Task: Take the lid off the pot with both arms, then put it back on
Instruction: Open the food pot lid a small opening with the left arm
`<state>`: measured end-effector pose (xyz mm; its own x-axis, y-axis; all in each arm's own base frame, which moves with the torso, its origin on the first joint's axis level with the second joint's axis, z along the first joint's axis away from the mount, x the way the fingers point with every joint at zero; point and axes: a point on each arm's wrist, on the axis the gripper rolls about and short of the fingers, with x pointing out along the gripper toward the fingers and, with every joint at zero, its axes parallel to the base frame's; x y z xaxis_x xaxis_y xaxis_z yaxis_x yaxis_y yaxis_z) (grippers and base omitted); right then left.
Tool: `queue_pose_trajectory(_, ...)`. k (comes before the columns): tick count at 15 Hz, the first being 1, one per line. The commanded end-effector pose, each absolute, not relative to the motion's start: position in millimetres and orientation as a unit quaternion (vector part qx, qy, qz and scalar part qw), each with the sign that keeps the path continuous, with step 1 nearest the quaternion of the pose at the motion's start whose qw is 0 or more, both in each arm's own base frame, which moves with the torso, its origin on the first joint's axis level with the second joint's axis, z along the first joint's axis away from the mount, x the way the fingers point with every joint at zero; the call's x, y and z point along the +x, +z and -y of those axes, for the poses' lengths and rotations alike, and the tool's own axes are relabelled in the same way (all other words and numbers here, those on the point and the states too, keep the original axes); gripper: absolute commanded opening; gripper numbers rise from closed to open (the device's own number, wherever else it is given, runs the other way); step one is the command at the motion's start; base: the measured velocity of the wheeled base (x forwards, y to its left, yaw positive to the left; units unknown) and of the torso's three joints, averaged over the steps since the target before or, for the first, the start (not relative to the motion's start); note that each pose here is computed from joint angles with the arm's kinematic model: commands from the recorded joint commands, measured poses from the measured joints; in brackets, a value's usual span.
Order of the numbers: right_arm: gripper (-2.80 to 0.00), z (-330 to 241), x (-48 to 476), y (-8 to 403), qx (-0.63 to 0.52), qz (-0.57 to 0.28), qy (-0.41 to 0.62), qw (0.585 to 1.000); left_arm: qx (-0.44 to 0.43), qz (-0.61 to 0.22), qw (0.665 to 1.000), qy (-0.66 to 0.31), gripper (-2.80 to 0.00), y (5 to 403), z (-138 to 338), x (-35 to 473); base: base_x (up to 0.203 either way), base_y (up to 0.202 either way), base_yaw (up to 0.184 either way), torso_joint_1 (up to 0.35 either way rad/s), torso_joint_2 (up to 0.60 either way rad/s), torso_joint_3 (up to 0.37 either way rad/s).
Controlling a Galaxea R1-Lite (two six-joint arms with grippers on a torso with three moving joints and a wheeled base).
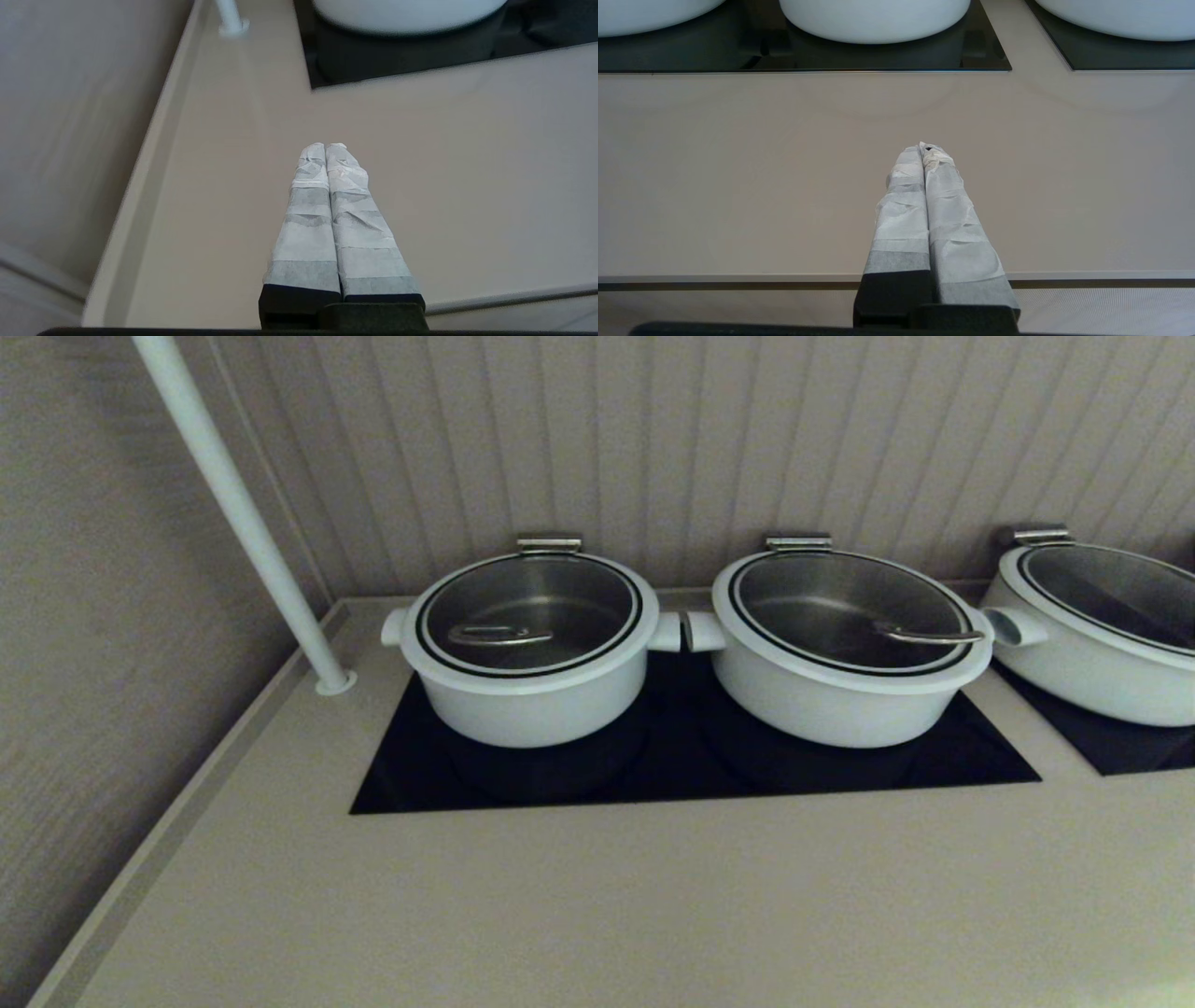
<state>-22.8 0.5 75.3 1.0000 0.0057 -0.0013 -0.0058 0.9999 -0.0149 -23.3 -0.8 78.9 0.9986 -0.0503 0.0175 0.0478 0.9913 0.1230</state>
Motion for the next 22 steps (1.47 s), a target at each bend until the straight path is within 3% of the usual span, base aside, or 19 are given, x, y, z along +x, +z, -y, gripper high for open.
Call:
queue_pose_trajectory(1,-2.8,-0.6,-22.8,75.3,-0.008,-0.001,0.003,1.0,0.063,0.035,0.996,-0.051,-2.8,90.0,2.1,-26.6,0.0,0.0,0.0,0.0,0.0,0.0)
queue_pose_trajectory(9,-2.8,-0.6,-22.8,75.3,-0.008,-0.001,0.003,1.0,0.074,0.08,0.985,-0.131,-2.8,162.8,5.6,-46.5,0.0,0.0,0.0,0.0,0.0,0.0)
queue_pose_trajectory(15,-2.8,-0.6,-22.8,75.4,-0.008,-0.001,0.003,1.0,0.074,0.052,0.966,-0.244,-2.8,221.5,10.4,-20.2,0.0,0.0,0.0,0.0,0.0,0.0)
queue_pose_trajectory(22,-2.8,-0.6,-22.8,75.4,-0.008,0.0,0.003,1.0,0.082,0.005,0.932,-0.353,-2.8,236.0,14.7,15.3,0.0,0.0,0.0,0.0,0.0,0.0)
